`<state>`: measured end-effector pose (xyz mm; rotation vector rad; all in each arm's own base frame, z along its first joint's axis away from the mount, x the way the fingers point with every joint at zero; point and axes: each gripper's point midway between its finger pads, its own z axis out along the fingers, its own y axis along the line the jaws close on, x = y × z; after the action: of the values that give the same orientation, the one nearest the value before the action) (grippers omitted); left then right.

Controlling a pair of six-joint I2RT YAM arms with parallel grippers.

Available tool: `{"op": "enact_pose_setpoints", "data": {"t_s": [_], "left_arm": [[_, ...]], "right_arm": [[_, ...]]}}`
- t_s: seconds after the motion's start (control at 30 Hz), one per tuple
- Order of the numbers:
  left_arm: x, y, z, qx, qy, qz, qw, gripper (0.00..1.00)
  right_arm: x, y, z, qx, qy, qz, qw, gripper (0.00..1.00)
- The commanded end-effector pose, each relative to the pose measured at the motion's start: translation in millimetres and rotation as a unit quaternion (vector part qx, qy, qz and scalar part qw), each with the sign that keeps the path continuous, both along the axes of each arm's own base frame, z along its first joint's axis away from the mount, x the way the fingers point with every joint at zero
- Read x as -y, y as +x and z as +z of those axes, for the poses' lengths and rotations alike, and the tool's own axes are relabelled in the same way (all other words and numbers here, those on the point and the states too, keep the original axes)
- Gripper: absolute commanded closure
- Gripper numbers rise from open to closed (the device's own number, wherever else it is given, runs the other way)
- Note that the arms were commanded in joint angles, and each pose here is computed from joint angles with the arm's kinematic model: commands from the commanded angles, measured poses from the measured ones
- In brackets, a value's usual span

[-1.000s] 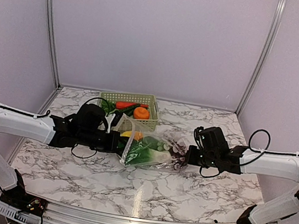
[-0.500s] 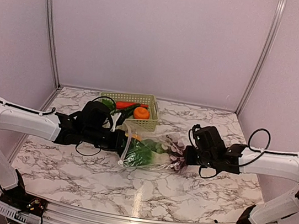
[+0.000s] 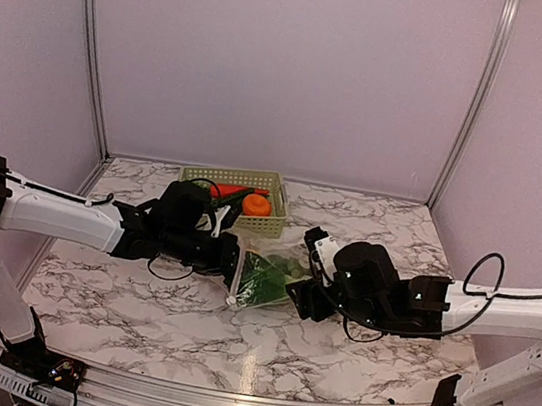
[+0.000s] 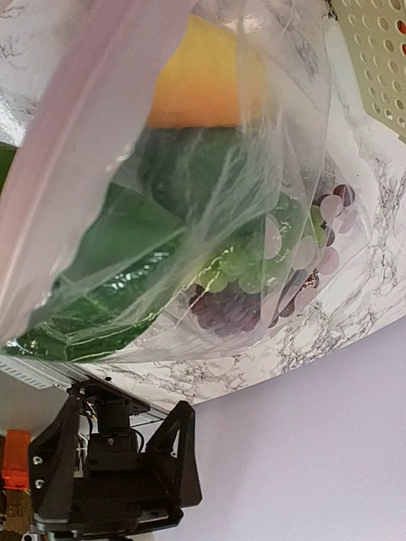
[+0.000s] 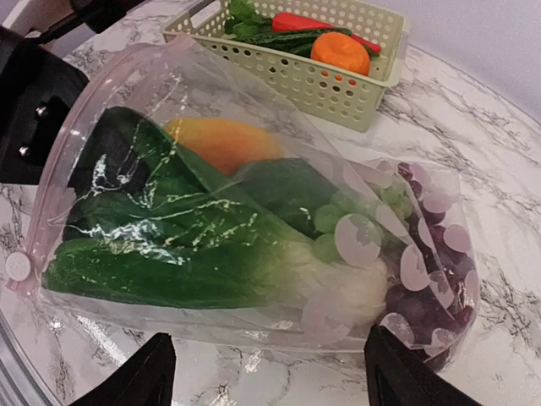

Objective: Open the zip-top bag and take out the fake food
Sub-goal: Adjust the fake vegetable in the zipper food storage bag.

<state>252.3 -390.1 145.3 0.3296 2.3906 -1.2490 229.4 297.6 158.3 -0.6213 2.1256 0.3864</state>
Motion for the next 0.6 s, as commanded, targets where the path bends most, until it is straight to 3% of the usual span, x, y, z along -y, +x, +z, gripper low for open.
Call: {"op": "enact_pose_setpoints", "data": {"t_s": [0.0,0.3,0.57], "left_arm": [[13,3,8,-0.008,-0.020,-0.005,1.000,1.00],[20,4,23,-0.018,-0.035,-0.008,0.999,1.00],[21,2,27,-0.019,-0.038,-0.010,0.999,1.00]], "right_arm": [[-24,-22,15,0.057,-0.016,0.069,0.996,0.24],[-65,-61,38,0.190,-0.059,0.109,0.974,0.26],[-88,-84,40,0.241,-0.075,0.131,0.959,0.34]]}}
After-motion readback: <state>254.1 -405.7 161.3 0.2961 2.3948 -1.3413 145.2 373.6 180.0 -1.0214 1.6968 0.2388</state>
